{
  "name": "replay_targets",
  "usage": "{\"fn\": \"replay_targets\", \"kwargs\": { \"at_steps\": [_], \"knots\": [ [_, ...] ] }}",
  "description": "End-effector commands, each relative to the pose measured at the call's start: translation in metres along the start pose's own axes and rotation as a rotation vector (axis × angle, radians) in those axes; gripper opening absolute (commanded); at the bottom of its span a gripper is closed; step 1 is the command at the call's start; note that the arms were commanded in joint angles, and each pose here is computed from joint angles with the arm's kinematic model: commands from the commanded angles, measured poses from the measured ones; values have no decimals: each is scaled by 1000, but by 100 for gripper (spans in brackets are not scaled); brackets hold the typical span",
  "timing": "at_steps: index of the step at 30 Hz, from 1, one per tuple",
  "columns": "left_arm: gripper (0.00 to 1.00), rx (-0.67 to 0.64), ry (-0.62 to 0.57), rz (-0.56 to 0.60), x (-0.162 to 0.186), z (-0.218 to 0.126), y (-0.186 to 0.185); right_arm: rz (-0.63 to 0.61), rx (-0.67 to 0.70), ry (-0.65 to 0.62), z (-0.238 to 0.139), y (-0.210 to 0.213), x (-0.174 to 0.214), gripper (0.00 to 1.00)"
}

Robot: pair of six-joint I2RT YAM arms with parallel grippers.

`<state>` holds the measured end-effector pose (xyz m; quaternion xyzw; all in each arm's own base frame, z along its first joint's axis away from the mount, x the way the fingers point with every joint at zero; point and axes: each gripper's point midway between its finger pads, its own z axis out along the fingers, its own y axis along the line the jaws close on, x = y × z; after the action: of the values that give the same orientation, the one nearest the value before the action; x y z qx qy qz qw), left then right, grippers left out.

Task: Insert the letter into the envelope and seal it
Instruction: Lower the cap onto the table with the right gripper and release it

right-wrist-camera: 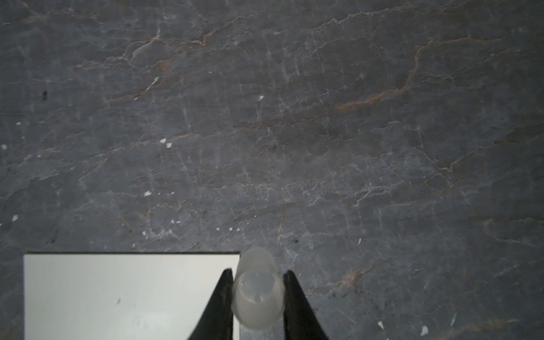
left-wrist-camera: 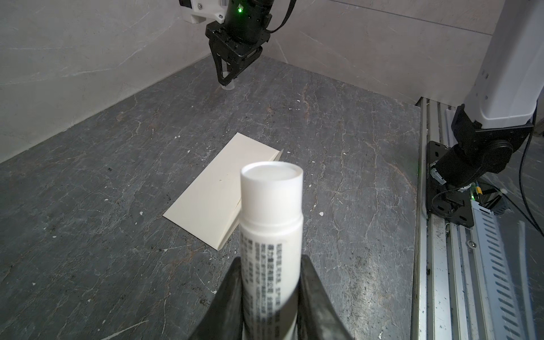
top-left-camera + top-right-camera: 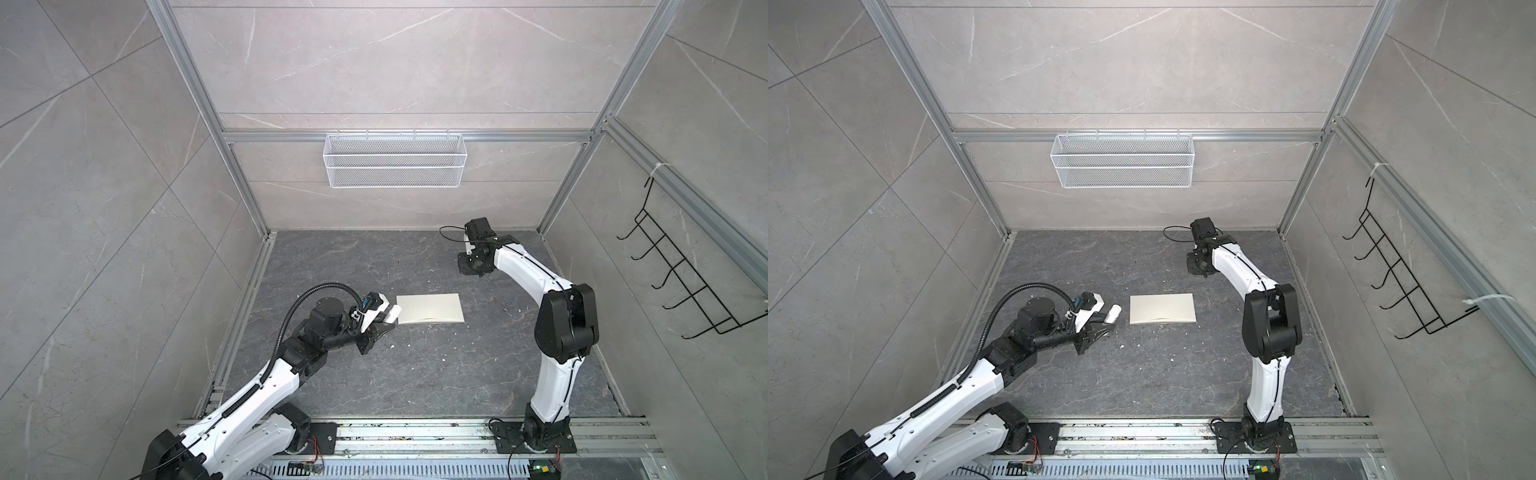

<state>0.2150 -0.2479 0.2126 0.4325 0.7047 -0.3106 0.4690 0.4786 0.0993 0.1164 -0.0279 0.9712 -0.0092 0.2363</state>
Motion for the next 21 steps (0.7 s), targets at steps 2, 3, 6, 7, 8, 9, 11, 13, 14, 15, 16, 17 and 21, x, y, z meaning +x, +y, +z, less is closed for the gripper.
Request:
{"fn": "replay_targets", "kwargs": {
  "at_steps": [2,3,6,7,8,9,11,13,14,15,16,17,21],
  "knots": [
    [0,-7,-59,16,-16,-5,-1,21,44,0,22,-17,-11,7],
    [0,-8,-60,16,-16,-5,-1,25,48,9,26,-20,-10,7],
    [0,-7,-61,13,-16,-5,-1,25,59,38,38,-24,-8,7],
    [0,-7,-60,12,-15,-5,-2,25,64,48,43,-25,-7,7],
    [0,-8,-62,12,-16,-6,-2,24,66,57,46,-26,-6,7],
    [0,-6,-61,11,-16,-6,-2,24,68,67,49,-27,-5,7],
    [0,-8,-62,11,-15,-6,-2,25,72,90,56,-29,-2,8],
    [0,-9,-62,9,-15,-6,-2,28,74,113,62,-30,2,8],
    [0,-8,-61,9,-15,-6,-2,29,75,125,64,-30,4,9],
    [0,-9,-62,9,-15,-6,-2,30,76,136,67,-30,6,9],
    [0,-10,-63,11,-15,-7,-2,32,76,148,69,-30,8,9],
    [0,-11,-63,10,-15,-7,-2,32,76,157,71,-30,9,9],
    [0,-11,-63,10,-15,-7,-2,34,77,194,80,-30,17,10]
  ]
}}
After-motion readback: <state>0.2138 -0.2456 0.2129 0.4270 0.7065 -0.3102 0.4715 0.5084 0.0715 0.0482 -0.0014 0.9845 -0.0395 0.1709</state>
